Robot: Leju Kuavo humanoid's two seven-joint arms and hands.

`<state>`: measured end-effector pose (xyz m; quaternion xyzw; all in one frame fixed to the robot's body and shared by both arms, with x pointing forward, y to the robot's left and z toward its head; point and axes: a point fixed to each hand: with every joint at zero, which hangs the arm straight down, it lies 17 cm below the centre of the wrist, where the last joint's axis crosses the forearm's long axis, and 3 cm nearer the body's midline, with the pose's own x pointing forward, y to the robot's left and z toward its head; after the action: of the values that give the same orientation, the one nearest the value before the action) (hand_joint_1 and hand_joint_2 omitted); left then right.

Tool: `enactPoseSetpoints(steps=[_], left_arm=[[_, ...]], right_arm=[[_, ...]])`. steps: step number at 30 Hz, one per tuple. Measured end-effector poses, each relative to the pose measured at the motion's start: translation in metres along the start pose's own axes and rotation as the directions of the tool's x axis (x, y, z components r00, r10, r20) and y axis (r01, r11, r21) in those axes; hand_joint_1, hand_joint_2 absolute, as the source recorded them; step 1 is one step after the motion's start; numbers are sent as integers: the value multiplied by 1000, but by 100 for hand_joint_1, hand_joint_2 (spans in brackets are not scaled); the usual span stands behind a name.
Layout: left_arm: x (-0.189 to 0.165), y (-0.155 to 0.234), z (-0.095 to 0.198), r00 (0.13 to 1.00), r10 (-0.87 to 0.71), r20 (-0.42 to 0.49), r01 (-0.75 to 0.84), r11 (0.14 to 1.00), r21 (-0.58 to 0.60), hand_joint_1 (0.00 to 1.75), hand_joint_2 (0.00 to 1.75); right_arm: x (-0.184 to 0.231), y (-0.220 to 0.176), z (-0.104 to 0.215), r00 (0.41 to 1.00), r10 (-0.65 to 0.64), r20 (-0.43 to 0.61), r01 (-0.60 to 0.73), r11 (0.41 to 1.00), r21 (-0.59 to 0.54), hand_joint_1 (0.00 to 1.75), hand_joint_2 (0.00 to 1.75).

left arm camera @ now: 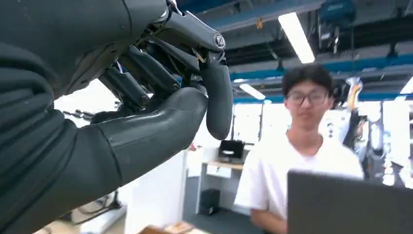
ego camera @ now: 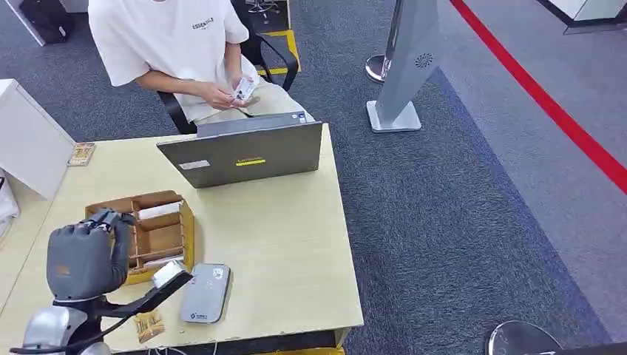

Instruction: Pass the card to the sensor for recognition and then transmit it.

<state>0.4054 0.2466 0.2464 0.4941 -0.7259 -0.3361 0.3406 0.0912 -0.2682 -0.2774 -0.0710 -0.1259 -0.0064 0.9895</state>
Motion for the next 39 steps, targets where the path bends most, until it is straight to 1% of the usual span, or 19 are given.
enactPoseSetpoints(steps=[3, 10, 13, 14, 17, 20, 29, 32, 37, 39], left_arm=[[16, 16, -11, 998, 8, 61, -10, 999, 34, 175, 175], [29, 31, -18, 994, 8, 113, -16, 998, 68, 175, 175], [38, 41, -26, 989, 26, 146, -40, 995, 95, 175, 175], [39, 46, -31, 988, 29, 152, -46, 993, 106, 0, 175], [37, 49, -38, 990, 34, 140, -50, 993, 112, 0, 175], [35, 48, -35, 990, 43, 134, -58, 992, 113, 0, 175], [39, 34, 3, 990, 59, 126, -69, 995, 69, 0, 175], [38, 25, 16, 992, 56, 114, -58, 998, 15, 0, 175], [21, -4, 42, 998, 28, 62, -19, 989, -147, 0, 175], [13, -12, 51, 999, 11, 44, -2, 981, -193, 0, 175]], right_arm=[[0, 0, 0, 1000, -1, 0, 1, 1000, 0, 0, 175], [0, 0, 0, 1000, -2, -1, 2, 1000, 1, 0, 175], [-1, 0, 0, 1000, 4, -1, -4, 1000, 2, 0, 175], [-1, 1, 0, 1000, 10, -1, -10, 1000, 3, 0, 175], [-1, 4, 1, 1000, 18, -1, -18, 1000, 7, 0, 175], [-3, 7, 1, 1000, 26, -8, -26, 1000, 9, 0, 175], [-5, 12, 2, 1000, 17, -19, -17, 1000, 12, 0, 175], [-6, 12, 3, 1000, 15, -22, -15, 1000, 11, 0, 175], [-9, 11, 3, 1000, 4, -30, -4, 1000, 9, 0, 175], [-10, 11, 3, 999, 0, -32, 0, 1000, 8, 0, 175]])
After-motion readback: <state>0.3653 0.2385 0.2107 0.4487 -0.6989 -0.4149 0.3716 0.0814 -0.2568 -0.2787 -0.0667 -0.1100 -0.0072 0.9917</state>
